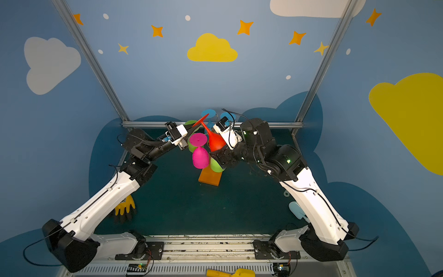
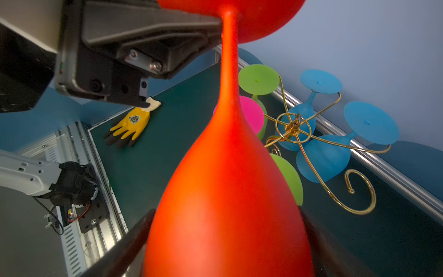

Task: Take the wine glass off the wine glass rack
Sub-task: Pick up the wine glass from the wine glass rack.

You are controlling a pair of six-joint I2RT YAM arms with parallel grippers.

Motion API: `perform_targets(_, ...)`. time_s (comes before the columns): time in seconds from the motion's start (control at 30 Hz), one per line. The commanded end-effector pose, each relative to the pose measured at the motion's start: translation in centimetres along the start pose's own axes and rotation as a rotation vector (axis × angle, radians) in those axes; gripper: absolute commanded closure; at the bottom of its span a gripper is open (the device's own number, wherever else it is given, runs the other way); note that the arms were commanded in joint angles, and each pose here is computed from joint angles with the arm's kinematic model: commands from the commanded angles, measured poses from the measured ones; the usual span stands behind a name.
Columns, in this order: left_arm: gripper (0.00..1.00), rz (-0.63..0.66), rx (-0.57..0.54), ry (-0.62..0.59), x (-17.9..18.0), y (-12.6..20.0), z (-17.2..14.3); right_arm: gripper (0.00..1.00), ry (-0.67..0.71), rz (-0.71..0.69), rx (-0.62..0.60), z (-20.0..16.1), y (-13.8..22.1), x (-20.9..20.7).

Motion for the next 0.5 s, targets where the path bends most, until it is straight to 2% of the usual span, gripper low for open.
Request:
perform_targets(0.0,0.96,0.089,-0.026,0.158,0.3,1.3,1.2,0.13,-0.008,0.024,-0.118,0.8,1.6,0.2)
perform_targets(0.3,0.97,0.248,-0.006,0.487,1.4,3.5,-1.2,0.13,-0.108,0.005,-0.276,-0.5,5.4,-0.5)
perform_targets(0.47,0.97,0.264,-0.051,0.589,1.9,4.9,-1.7,0.15,-0.176,-0.060,-0.306,-1.9,6.4,-1.4)
Point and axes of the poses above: each gripper's point midway between its finger pads, its own y axis back along the fingers, its own x axis along the line the jaws close on, z = x × y, the point moved 10 cm from there along y, back along the fingers, and after that the axes turned 12 degrees about y, right-handed, at the moved point
